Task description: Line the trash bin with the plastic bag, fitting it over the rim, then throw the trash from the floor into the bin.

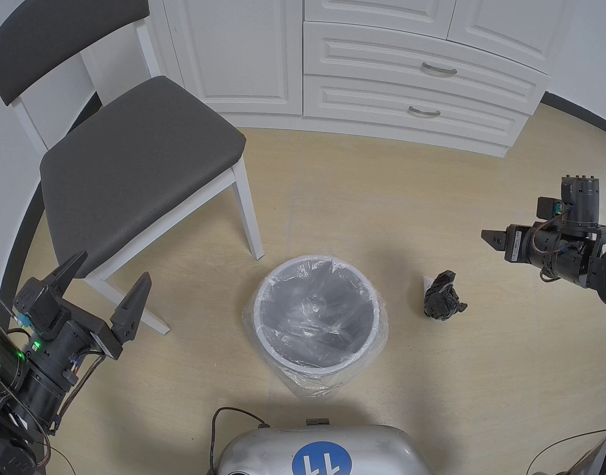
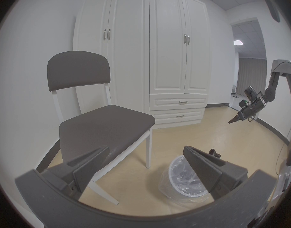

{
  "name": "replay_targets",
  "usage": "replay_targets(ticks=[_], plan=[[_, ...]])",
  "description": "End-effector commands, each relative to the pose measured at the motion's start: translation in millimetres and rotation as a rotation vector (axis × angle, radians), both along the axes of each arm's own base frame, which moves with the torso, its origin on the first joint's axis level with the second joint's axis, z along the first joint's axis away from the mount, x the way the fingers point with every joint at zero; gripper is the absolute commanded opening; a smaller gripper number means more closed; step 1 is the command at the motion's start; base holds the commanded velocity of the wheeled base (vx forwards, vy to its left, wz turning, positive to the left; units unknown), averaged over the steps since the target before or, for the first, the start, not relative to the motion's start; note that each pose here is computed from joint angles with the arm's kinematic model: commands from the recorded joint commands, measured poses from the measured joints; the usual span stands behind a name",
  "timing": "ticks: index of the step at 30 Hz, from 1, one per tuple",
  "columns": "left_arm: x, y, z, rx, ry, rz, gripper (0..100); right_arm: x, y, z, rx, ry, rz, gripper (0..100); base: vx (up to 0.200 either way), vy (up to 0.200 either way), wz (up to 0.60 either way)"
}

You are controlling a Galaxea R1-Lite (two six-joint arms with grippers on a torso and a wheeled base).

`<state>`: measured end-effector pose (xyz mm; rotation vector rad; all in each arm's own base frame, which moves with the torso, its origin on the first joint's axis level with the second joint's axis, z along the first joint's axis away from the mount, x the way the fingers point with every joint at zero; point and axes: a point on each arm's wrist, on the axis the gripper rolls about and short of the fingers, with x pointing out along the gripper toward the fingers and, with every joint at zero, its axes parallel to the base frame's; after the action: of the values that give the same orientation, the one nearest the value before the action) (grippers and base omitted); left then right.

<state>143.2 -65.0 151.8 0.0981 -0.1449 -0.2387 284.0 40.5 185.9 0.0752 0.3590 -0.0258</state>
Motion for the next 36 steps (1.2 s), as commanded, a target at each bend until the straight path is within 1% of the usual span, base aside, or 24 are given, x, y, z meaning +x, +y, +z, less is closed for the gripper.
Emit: replay_targets(ticks=[1, 3, 6, 7, 12, 13, 14, 15, 20, 21, 22, 27, 31, 33, 34, 35, 36], plan=[[1, 0, -8, 0.024, 0.04, 0.002, 100, 3, 2, -3, -0.01, 0.011, 0.003, 100, 0.0, 0.0, 0.0], [2, -1, -9, 0.027, 0.045, 0.002, 100, 2, 1, -2, -0.023, 0.016, 0.008, 100, 0.0, 0.0, 0.0], [4, -2, -11, 0.029, 0.059, 0.002, 100, 7, -1, -12, -0.054, 0.073, 0.011, 100, 0.0, 0.0, 0.0], [5, -2, -12, 0.031, 0.064, 0.002, 100, 12, 0, -19, -0.061, 0.105, 0.016, 100, 0.0, 0.0, 0.0], [6, -3, -13, 0.035, 0.07, 0.002, 100, 38, 4, -49, -0.075, 0.196, 0.015, 100, 0.0, 0.0, 0.0], [6, -3, -13, 0.035, 0.07, 0.002, 100, 39, 4, -50, -0.075, 0.197, 0.015, 100, 0.0, 0.0, 0.0], [6, -3, -13, 0.034, 0.067, 0.002, 100, 44, 5, -60, -0.078, 0.226, 0.017, 100, 0.0, 0.0, 0.0], [6, -3, -12, 0.034, 0.064, 0.002, 100, 46, 5, -62, -0.079, 0.232, 0.018, 100, 0.0, 0.0, 0.0], [7, -3, -11, 0.028, 0.054, 0.006, 100, 71, 13, -102, -0.09, 0.323, 0.026, 100, 0.0, 0.0, 0.0], [7, -3, -11, 0.028, 0.054, 0.006, 100, 71, 13, -102, -0.09, 0.323, 0.026, 100, 0.0, 0.0, 0.0], [7, -2, -11, 0.027, 0.053, 0.011, 100, 79, 17, -116, -0.091, 0.348, 0.03, 100, 0.0, 0.0, 0.0], [7, -2, -13, 0.035, 0.065, 0.008, 100, 99, 20, -140, -0.058, 0.381, -0.011, 100, 0.0, 0.0, 0.0], [8, -2, -15, 0.042, 0.08, 0.008, 100, 111, 19, -159, -0.047, 0.409, -0.026, 100, 0.0, 0.0, 0.0], [8, -2, -16, 0.043, 0.082, 0.008, 100, 112, 18, -160, -0.046, 0.409, -0.028, 100, 0.0, 0.0, 0.0], [9, -3, -16, 0.045, 0.086, 0.008, 100, 123, 18, -173, -0.032, 0.416, -0.044, 100, 0.0, 0.0, 0.0], [9, -3, -16, 0.045, 0.086, 0.008, 100, 124, 19, -174, -0.028, 0.414, -0.048, 100, 0.0, 0.0, 0.0], [9, -3, -17, 0.048, 0.088, 0.008, 100, 132, 20, -183, -0.007, 0.413, -0.075, 100, 0.0, 0.0, 0.0]])
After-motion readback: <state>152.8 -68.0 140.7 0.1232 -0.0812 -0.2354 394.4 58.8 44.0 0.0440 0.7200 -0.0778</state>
